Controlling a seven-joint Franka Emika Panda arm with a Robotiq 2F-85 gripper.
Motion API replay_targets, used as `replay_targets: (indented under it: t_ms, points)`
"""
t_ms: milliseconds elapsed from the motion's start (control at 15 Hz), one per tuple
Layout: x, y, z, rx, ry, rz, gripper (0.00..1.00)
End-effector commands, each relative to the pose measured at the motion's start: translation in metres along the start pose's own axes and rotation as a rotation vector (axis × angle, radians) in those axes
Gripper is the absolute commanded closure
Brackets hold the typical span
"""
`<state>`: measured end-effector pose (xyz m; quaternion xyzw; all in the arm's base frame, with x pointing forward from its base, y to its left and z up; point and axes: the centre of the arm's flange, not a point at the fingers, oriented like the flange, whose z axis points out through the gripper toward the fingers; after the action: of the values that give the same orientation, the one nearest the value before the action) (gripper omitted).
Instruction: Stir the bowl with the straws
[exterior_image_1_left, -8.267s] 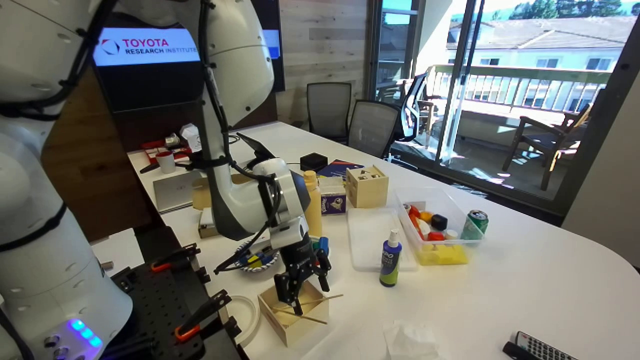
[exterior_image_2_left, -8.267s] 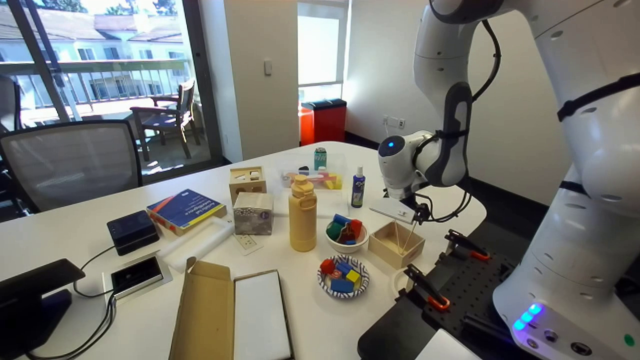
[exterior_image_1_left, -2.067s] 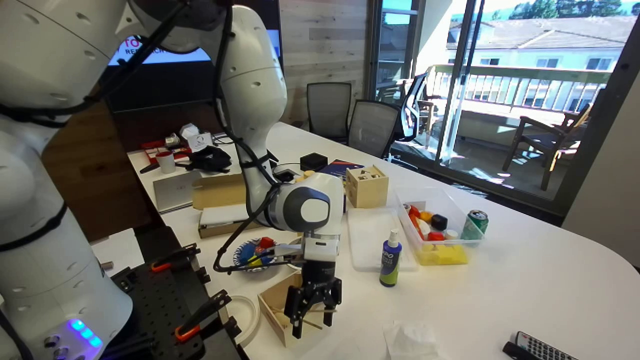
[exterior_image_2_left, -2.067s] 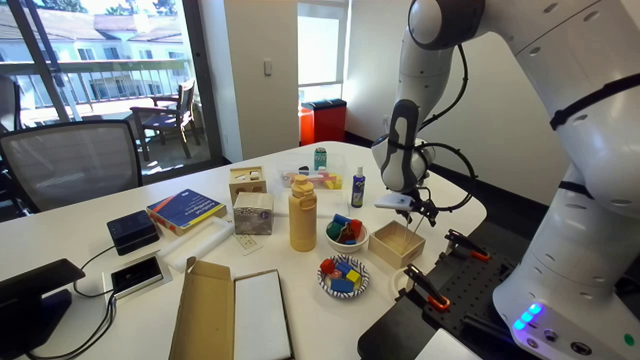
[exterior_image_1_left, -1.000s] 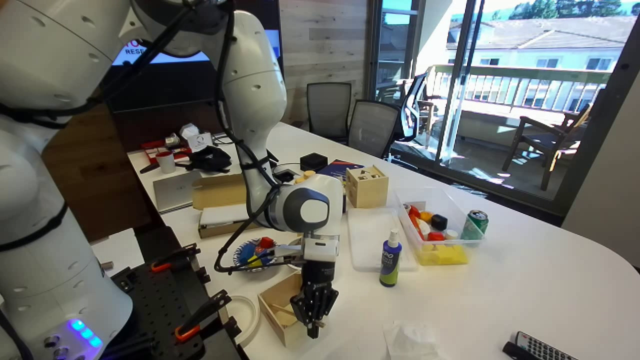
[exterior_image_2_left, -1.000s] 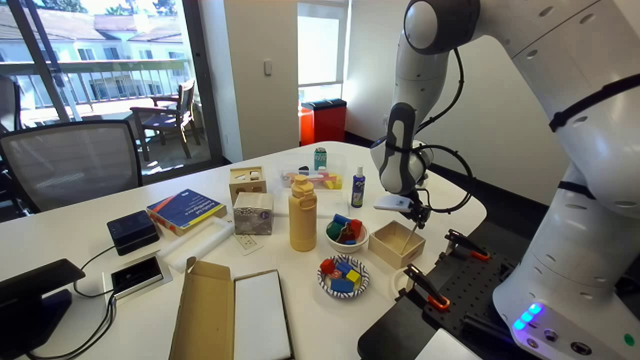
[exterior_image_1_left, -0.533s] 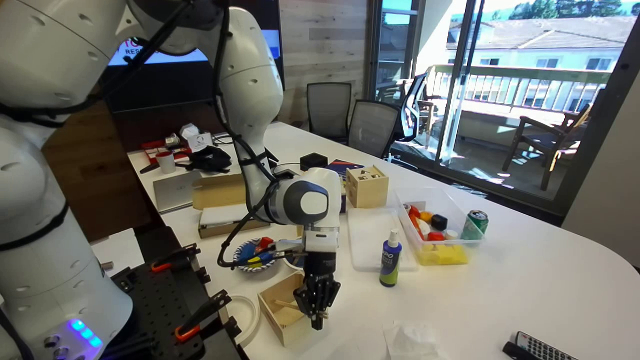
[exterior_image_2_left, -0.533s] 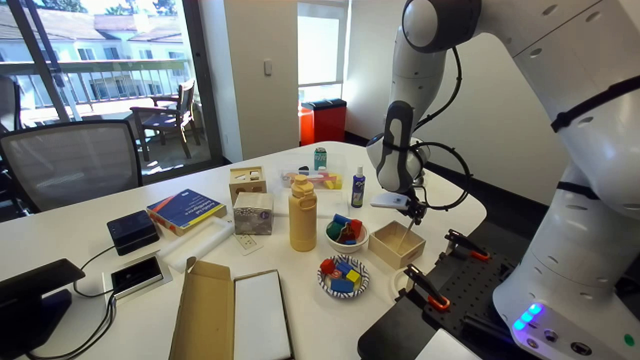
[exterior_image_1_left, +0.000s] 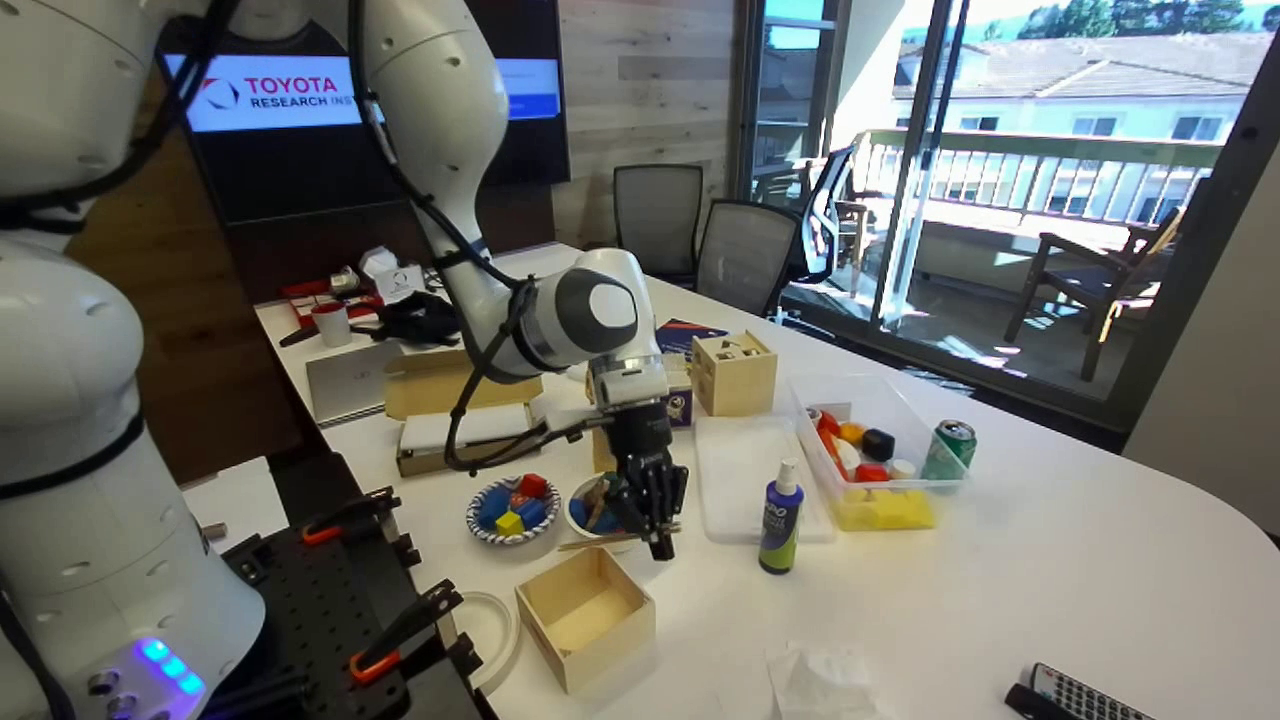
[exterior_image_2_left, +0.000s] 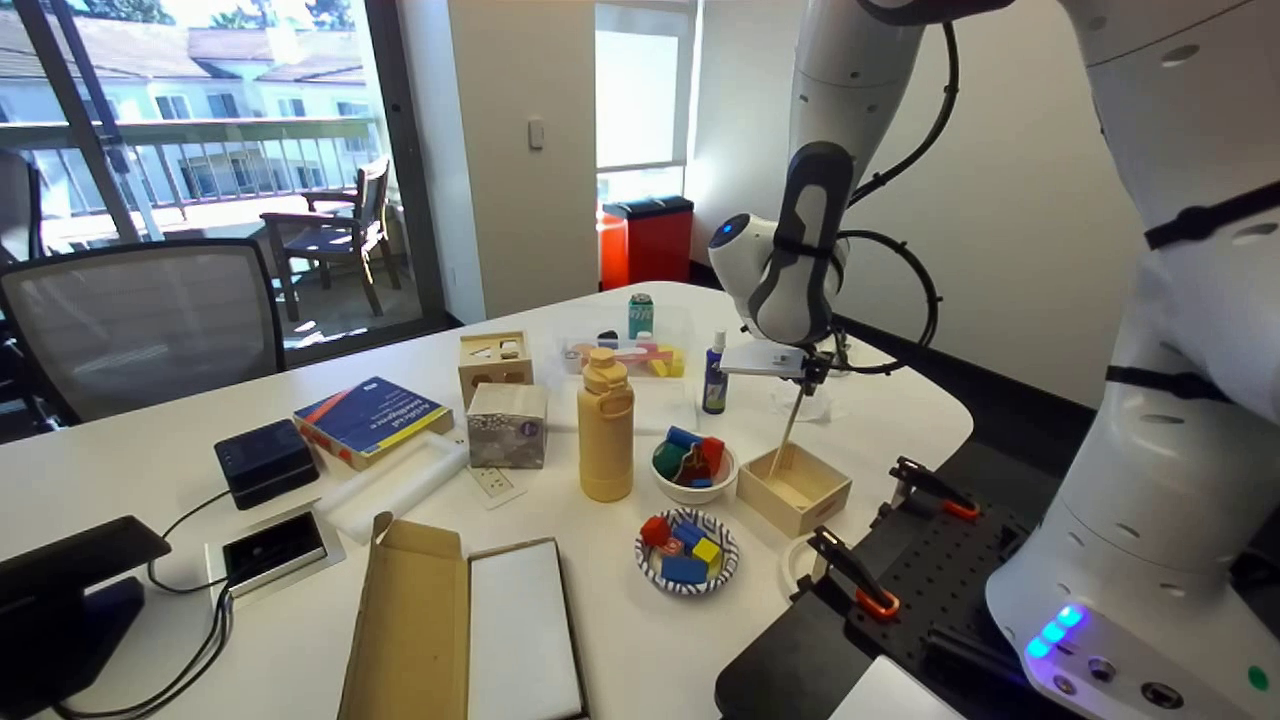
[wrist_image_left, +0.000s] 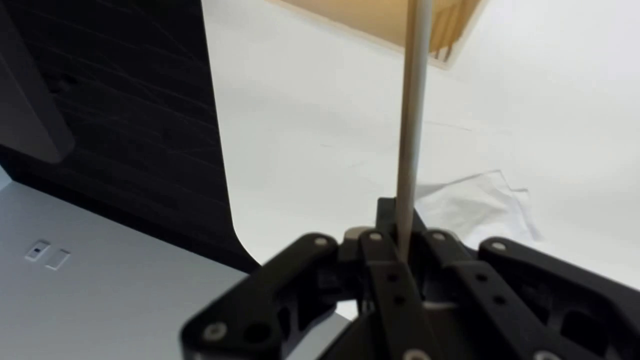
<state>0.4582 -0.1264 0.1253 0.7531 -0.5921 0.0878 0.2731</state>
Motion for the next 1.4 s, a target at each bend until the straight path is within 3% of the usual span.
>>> replay_targets:
  t_ms: [0, 267, 600, 1333]
  points:
    - [-0.008, 0.004, -0.053, 0.096, 0.080, 0.013, 0.99]
    - [-0.022, -0.017, -0.078, 0.171, 0.165, 0.016, 0.99]
    - [-0.049, -0.032, -0.070, 0.215, 0.259, 0.032, 0.99]
    - [-0.087, -0.040, -0.038, 0.183, 0.355, 0.001, 0.99]
